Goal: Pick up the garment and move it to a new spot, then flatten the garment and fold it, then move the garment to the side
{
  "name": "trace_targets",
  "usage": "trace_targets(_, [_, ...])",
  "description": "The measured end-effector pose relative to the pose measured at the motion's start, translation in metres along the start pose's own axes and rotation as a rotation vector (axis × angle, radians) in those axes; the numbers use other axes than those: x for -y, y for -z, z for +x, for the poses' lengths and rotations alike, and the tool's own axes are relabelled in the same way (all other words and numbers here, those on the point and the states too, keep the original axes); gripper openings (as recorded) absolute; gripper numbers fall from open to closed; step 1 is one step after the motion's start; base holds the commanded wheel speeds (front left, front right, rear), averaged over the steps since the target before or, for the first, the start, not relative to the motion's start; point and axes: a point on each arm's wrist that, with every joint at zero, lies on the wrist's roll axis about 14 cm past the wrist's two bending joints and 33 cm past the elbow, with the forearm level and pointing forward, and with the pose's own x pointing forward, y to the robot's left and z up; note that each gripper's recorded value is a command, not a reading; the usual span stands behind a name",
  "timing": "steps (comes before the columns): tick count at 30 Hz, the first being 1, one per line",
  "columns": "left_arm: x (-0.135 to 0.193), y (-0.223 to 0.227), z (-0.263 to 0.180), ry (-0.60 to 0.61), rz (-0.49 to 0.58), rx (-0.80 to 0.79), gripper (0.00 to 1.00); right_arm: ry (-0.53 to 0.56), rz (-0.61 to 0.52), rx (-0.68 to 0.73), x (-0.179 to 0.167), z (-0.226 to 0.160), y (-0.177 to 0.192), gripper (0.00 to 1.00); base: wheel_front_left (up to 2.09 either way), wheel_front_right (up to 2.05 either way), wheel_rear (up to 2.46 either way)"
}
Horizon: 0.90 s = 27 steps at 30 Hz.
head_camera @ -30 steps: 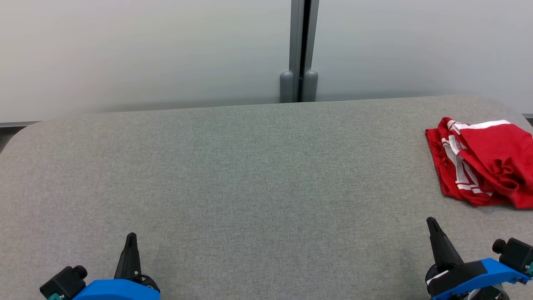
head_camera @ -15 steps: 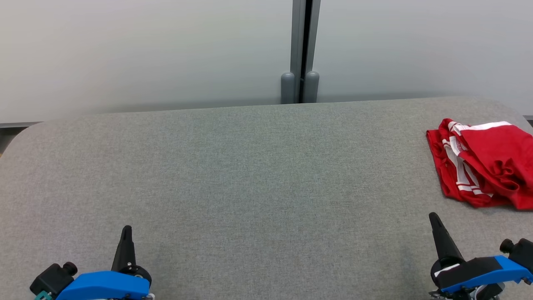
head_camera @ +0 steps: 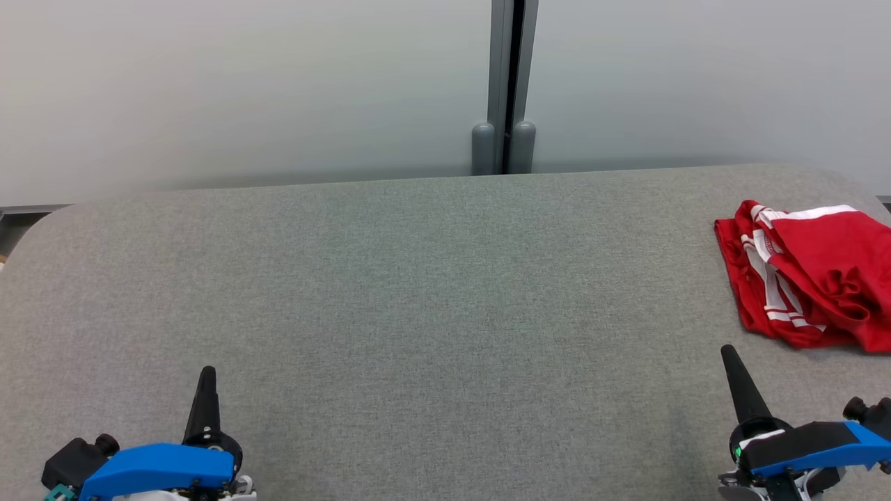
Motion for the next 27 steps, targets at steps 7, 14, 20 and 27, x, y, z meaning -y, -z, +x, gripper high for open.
trace_targets(7, [0.005,-0.004,0.002,0.014,-0.07,0.008,0.0,-0.01,0.074,0.009,-0.003,0.001,-0.002,0.0,0.0,0.0,0.0])
trace_targets(14, [0.01,-0.009,0.003,0.03,-0.136,0.017,0.0,-0.023,0.143,0.013,-0.006,0.003,-0.004,0.0,0.0,0.0,0.0])
trace_targets(20, [0.013,-0.012,0.004,0.042,-0.188,0.019,0.0,-0.032,0.197,0.016,-0.008,0.004,-0.005,0.0,0.0,0.0,0.0])
trace_targets(27, [0.017,-0.016,0.005,0.058,-0.245,0.025,0.0,-0.046,0.259,0.023,-0.012,0.005,-0.007,0.0,0.0,0.0,0.0])
